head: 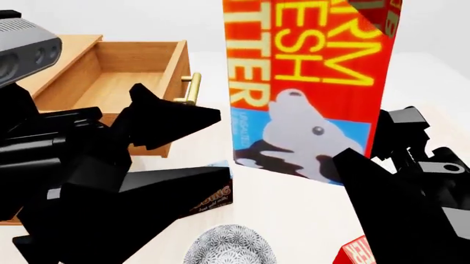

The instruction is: Put the butter at the front in the top drawer of the cabinet and close it.

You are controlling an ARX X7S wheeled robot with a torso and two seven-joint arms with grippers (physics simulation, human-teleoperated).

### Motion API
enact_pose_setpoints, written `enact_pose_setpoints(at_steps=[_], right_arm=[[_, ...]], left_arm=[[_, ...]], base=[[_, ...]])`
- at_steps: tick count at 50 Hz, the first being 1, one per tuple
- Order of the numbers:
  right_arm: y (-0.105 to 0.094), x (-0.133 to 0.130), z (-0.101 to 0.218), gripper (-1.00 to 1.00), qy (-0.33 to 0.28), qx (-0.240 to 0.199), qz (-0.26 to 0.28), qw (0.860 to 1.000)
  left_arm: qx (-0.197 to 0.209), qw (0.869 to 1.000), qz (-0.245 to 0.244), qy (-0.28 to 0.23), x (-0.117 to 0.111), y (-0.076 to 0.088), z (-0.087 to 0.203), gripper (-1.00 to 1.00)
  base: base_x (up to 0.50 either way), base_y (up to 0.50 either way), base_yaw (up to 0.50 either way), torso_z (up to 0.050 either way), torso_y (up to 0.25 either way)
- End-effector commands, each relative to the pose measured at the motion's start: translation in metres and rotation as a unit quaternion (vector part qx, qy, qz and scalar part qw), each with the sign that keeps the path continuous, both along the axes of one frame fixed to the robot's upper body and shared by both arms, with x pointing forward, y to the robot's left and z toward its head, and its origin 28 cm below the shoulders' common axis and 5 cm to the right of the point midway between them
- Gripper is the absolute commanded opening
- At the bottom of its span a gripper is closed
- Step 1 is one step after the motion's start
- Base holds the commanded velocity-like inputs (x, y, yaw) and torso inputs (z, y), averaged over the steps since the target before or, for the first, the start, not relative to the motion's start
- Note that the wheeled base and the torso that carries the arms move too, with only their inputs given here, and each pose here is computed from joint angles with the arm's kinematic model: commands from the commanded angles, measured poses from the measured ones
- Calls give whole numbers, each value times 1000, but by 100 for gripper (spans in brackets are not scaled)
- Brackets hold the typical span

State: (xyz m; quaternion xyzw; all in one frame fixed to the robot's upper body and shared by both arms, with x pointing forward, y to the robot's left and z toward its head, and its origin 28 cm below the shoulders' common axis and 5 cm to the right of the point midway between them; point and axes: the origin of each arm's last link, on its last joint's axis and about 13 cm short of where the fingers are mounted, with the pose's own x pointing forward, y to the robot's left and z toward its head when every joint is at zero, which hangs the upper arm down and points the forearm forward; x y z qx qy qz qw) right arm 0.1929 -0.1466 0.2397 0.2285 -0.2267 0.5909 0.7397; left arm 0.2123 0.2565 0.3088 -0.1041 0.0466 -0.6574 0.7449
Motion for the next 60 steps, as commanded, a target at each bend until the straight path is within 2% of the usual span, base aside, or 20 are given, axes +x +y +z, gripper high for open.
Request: enact_pose_setpoints(at_steps=[1,39,60], right_arm=[[-1,-3,2,-100,-13,5,5,1000],[0,-4,-2,-100,-8,0,5,1000],[1,-4,-2,-100,-6,-3,6,1000]], left_arm=[[-2,1000,0,-4,4,-2,2,100],[3,1000,-22,-20,15,-17,13,100],[14,999,-34,-17,22,-28,8,100]], base=[[0,0,0,0,0],[0,0,0,1,1],[0,0,0,0,0]])
